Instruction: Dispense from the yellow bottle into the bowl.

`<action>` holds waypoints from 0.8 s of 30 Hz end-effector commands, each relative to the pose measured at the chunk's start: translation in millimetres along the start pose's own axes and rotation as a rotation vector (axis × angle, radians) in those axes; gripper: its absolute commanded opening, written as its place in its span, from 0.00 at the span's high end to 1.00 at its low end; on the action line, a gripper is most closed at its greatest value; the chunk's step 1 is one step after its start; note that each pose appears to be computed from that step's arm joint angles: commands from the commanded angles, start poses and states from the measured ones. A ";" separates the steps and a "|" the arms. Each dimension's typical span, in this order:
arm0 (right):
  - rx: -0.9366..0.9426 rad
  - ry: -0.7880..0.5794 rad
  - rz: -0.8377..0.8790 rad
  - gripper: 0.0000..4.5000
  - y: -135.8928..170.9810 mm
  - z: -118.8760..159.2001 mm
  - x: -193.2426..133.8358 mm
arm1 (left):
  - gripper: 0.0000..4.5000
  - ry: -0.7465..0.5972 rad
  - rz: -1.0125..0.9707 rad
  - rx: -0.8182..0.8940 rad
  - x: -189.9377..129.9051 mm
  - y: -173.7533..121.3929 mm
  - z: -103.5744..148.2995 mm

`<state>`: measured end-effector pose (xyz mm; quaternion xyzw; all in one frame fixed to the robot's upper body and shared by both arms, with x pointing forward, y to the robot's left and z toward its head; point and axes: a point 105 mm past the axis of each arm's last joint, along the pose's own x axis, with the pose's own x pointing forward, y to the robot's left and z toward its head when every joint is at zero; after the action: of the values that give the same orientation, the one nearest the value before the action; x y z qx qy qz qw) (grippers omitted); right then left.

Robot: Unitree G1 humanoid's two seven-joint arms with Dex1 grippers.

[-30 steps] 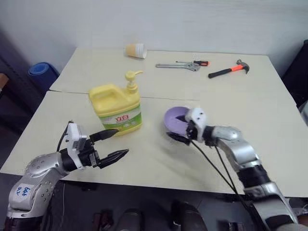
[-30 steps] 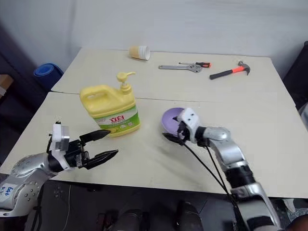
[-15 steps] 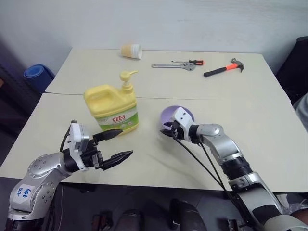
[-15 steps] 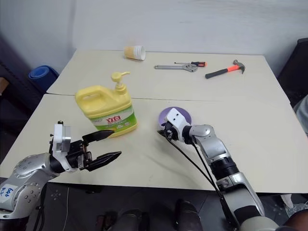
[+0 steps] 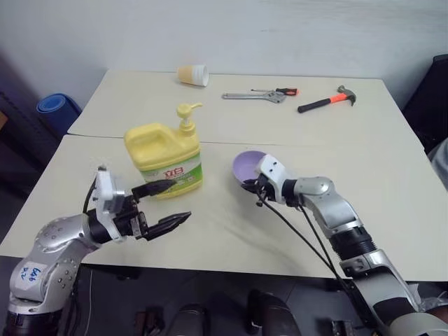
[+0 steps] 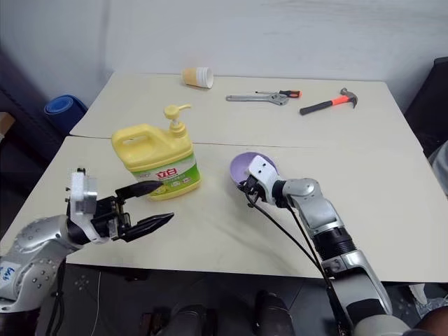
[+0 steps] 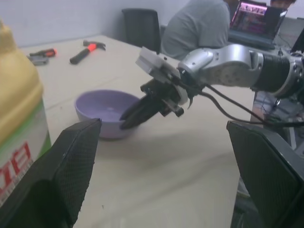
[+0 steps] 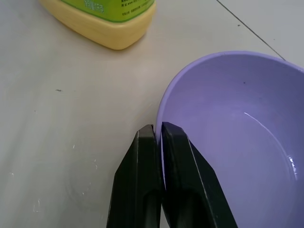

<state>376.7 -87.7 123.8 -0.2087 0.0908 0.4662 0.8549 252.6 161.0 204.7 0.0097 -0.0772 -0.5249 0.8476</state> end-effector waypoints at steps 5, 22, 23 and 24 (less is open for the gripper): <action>-0.265 -0.100 0.090 0.99 -3.2 59.1 -35.7 | 0.00 -0.165 -0.036 0.092 2.7 14.7 84.3; -0.183 0.236 0.193 0.99 12.6 1.3 -51.0 | 0.00 0.069 -0.193 0.077 8.4 5.8 44.8; -0.157 0.231 0.189 0.99 14.3 -2.8 -47.5 | 0.00 0.098 -0.196 0.079 7.5 4.9 37.5; -0.139 0.229 0.185 0.99 15.5 -5.5 -45.2 | 0.00 0.115 -0.198 0.080 6.8 4.4 33.0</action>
<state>339.5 -124.2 127.9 -0.3117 0.1875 0.5186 0.7738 259.7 161.1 236.2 0.0479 -0.0402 -0.5955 0.8009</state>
